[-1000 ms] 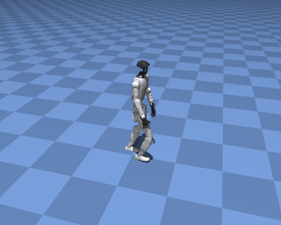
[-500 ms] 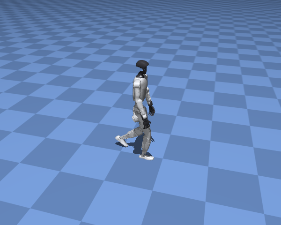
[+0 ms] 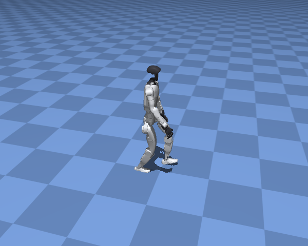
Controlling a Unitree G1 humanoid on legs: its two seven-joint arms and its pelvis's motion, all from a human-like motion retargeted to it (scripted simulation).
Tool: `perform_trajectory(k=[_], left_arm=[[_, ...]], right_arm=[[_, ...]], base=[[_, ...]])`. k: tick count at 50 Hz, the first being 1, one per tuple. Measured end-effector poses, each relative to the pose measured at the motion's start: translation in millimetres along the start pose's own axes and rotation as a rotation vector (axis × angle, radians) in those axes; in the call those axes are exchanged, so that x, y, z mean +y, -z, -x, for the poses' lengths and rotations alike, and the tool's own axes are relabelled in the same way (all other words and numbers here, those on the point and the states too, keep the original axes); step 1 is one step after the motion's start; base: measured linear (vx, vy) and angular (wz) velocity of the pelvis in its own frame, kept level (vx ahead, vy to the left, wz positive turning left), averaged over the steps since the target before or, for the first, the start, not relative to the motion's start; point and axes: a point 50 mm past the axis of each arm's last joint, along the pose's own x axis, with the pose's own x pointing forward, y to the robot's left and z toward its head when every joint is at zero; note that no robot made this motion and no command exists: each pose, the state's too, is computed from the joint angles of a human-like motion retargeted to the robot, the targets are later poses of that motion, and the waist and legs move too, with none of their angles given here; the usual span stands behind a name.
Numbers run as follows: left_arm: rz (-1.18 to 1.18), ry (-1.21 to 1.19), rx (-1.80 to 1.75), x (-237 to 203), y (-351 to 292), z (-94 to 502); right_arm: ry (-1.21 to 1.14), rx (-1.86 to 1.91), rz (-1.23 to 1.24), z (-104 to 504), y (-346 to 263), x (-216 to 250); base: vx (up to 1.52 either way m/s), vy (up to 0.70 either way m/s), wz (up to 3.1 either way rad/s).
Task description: Walk
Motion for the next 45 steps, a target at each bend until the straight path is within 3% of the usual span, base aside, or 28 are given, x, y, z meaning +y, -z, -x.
perform_trajectory(k=[20, 32, 45], left_arm=[[-0.002, 0.014, -0.048, 8, -18, -1], [-0.136, -0.079, -0.139, 39, -58, 1], [-0.161, -0.015, -0.136, 22, -56, -2]], right_arm=[[-0.200, 0.185, -0.088, 12, 52, 61], [-0.119, 0.056, -0.072, 2, 16, 32], [-0.105, 0.049, -0.118, 3, 17, 32]], base=[[0.44, 0.14, 0.01], [0.38, 0.12, 0.02], [0.31, 0.04, 0.06]])
